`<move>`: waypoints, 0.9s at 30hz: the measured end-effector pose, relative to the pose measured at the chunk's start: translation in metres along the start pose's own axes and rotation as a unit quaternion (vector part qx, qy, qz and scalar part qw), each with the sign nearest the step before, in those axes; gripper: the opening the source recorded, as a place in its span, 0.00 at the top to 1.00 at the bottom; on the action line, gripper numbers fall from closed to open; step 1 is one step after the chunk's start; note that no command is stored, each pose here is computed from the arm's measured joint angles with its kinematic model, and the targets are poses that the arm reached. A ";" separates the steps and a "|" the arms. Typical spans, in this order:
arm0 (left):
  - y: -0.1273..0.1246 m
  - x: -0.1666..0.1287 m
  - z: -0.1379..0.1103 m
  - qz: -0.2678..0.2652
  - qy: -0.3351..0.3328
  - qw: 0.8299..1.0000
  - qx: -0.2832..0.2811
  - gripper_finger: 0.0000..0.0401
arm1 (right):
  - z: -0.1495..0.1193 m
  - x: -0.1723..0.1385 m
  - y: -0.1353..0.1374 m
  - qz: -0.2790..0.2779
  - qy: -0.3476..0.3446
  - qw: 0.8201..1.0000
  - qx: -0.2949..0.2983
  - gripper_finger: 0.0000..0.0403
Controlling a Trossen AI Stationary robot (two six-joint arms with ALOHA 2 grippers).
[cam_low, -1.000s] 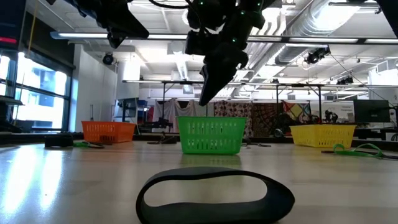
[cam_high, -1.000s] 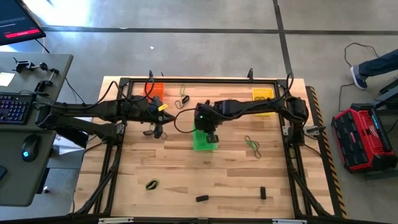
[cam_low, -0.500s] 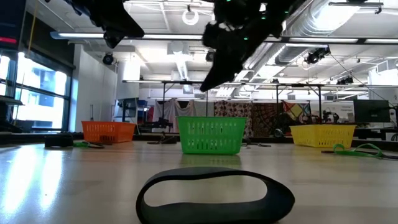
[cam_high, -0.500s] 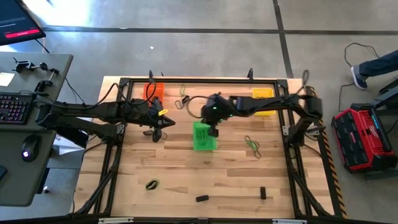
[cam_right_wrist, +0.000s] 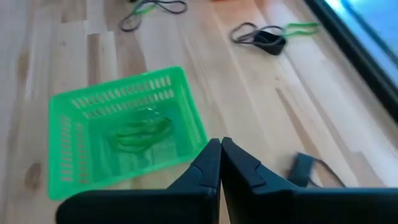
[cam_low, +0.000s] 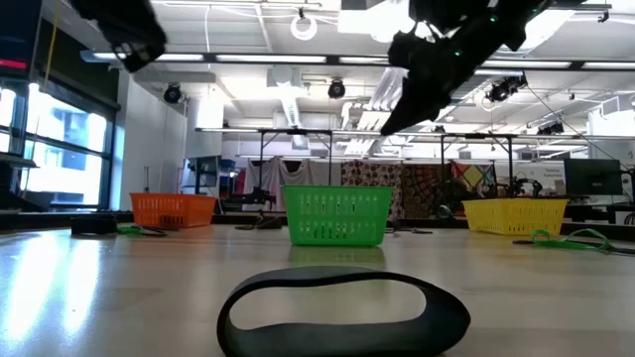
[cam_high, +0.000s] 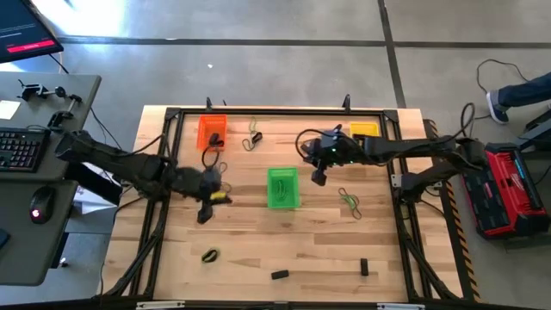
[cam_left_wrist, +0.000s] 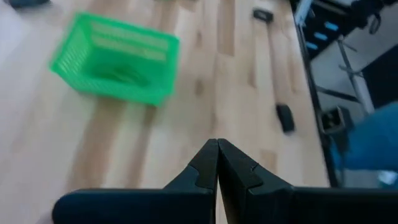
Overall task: Sort rubber bands into baskets
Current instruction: Put the black rubber band into the orange bin
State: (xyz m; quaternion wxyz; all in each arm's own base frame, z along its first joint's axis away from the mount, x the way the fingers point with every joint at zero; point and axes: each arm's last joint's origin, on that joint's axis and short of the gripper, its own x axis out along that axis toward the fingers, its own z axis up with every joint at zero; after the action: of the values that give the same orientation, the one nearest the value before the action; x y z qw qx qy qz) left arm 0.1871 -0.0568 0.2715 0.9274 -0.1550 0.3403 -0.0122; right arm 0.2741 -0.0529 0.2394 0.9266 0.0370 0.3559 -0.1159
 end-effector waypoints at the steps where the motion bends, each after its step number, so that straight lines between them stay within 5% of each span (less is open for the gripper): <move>1: -0.004 0.000 -0.003 -0.003 0.008 1.000 -0.008 1.00 | -0.002 -0.002 0.000 -0.003 -0.001 1.000 -0.001 1.00; 8: -0.033 -0.003 -0.022 -0.028 0.051 0.996 -0.070 1.00 | -0.006 -0.004 -0.002 -0.007 0.003 1.000 -0.006 1.00; 19: -0.089 0.013 -0.027 0.000 0.152 0.987 -0.052 1.00 | -0.006 -0.004 -0.003 -0.008 0.002 0.999 -0.039 1.00; 27: -0.129 0.033 -0.051 -0.004 0.249 0.959 -0.131 0.99 | -0.006 -0.004 -0.002 -0.005 0.000 0.999 -0.042 1.00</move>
State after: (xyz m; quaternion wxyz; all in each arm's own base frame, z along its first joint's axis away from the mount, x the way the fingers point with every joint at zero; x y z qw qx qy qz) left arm 0.1911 -0.1979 0.2520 0.7846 -0.2684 0.5589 -0.0091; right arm 0.2672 -0.0536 0.2378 0.9266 -0.0037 0.3611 -0.1049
